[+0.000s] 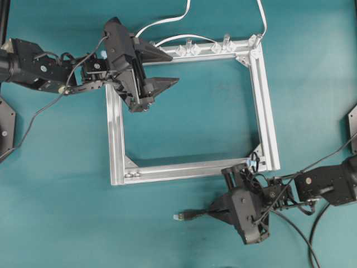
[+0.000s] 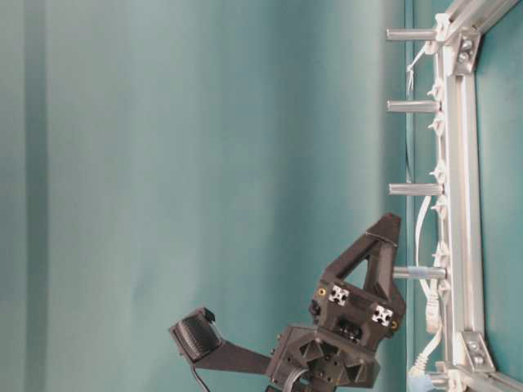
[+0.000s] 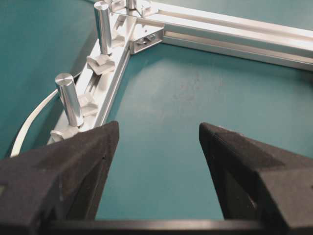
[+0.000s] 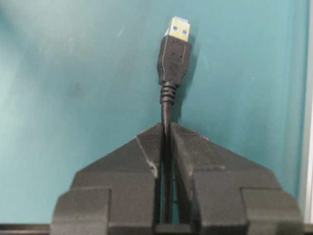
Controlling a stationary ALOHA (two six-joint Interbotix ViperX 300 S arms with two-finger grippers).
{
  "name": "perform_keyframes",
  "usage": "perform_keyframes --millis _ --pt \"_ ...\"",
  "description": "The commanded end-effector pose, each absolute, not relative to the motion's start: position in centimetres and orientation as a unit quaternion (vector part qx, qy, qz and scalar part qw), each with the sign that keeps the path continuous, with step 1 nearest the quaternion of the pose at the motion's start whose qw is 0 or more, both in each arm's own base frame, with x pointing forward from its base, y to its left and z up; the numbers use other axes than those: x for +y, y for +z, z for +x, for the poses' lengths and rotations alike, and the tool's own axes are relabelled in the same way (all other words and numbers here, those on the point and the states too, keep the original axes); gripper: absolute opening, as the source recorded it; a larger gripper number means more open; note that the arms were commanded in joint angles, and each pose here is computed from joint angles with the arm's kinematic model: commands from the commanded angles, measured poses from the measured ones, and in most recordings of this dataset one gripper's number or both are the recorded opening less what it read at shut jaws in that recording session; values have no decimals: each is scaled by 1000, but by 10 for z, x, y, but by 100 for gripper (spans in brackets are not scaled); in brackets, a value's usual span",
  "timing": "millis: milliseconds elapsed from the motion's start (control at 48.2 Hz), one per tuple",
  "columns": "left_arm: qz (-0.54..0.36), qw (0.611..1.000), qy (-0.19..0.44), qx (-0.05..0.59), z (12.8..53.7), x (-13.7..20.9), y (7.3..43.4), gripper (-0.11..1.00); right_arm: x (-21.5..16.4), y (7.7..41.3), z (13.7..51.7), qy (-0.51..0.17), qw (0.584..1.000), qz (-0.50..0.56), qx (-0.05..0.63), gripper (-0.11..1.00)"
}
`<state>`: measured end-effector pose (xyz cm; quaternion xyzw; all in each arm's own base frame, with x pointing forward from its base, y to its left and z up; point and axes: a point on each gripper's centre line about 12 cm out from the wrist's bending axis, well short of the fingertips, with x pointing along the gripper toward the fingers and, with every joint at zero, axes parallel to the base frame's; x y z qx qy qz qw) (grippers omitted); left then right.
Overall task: Insert the wire through the string loop located on the right side.
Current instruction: 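Close the right gripper on the cable just behind the USB plug, then lift the cable with the right gripper and move it rightward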
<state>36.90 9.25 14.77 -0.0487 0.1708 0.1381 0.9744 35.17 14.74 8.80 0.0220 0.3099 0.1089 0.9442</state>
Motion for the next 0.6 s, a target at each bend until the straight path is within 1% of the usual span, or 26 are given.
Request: perform_keyframes --millis 0,166,270,581 --pt "-47 977 136 154 371 92 159 74 149 116 358 117 951 27 284 6" --pt "-47 977 136 157 371 92 158 74 151 138 359 127 954 25 272 6" --pt "-48 977 136 160 371 92 158 74 151 145 359 129 955 29 265 6" --pt "-47 977 136 160 371 92 159 74 149 143 357 128 953 28 272 6"
